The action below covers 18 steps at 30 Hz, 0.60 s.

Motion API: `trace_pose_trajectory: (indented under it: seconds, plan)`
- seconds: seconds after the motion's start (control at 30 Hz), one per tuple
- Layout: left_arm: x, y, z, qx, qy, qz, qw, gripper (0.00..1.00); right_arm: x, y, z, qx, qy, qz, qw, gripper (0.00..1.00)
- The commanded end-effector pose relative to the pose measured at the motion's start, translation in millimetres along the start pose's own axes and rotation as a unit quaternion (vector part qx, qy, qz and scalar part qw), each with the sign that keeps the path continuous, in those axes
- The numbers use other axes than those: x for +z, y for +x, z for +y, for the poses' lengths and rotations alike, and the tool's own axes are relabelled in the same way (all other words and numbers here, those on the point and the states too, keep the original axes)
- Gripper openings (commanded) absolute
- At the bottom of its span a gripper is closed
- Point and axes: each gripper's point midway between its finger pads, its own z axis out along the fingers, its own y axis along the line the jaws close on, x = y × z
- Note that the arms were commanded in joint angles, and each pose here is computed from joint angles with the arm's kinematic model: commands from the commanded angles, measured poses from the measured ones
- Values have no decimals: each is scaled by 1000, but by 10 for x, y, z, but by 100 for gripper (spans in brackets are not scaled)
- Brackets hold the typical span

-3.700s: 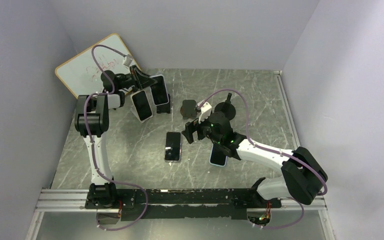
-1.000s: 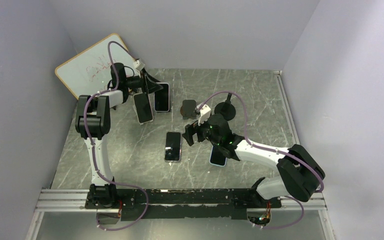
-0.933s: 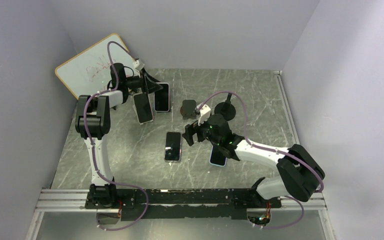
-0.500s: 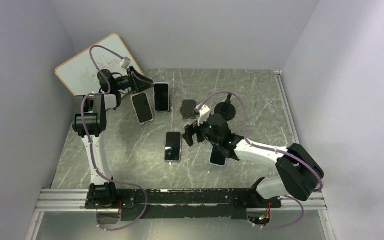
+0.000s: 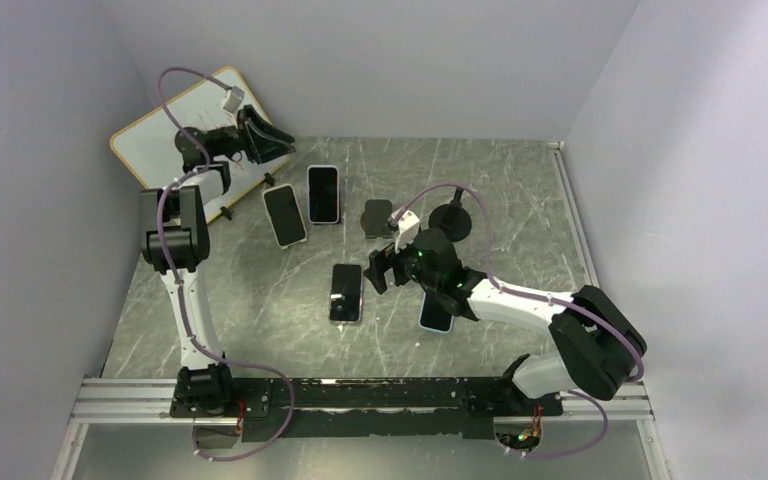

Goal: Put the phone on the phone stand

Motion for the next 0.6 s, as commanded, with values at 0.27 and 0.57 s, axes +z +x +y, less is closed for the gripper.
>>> trace_pose_trajectory:
  seconds: [0.27, 0.57]
  plan:
    - [-51, -974, 504, 159, -195, 73, 965, 40, 37, -27, -15, -3, -1, -8, 1000, 100]
    - [196, -881, 497, 148, -150, 134, 968, 53, 31, 14, -25, -5, -4, 5, 1000, 100]
